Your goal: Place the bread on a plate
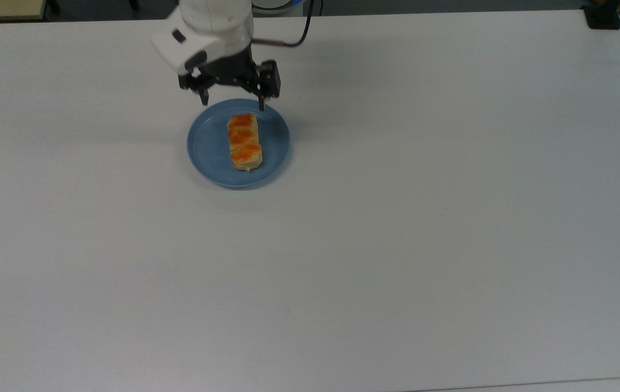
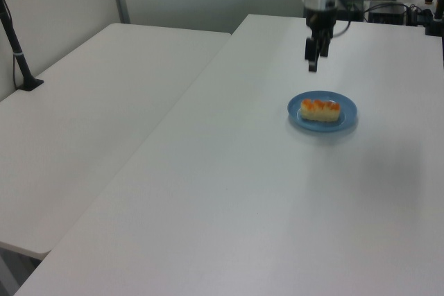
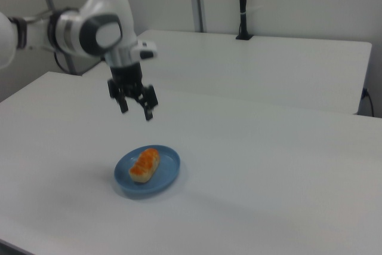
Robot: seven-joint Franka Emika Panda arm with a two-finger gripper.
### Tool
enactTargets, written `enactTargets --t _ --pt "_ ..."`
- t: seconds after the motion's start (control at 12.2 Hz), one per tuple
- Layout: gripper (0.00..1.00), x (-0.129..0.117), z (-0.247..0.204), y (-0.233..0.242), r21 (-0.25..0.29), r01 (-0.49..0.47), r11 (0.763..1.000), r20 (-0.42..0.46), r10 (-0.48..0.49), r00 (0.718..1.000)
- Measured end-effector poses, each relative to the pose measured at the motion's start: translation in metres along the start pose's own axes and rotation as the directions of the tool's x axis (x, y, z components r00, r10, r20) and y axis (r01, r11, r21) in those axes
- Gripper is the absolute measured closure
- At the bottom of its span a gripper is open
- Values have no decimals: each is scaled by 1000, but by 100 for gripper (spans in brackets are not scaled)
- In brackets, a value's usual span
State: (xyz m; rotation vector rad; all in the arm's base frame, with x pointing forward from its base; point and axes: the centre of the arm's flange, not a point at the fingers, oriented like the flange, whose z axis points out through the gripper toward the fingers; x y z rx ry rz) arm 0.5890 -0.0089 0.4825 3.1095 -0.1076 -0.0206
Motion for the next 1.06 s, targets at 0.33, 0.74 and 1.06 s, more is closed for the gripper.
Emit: enactTargets --t 0.33,0.74,1.06 --pt "0 0 -83 8 0 -18 1000 -13 18 1000" --pt "0 -6 -107 7 1 -31 1000 -11 31 999" --pt "0 -6 -107 9 1 -41 999 -11 41 999"
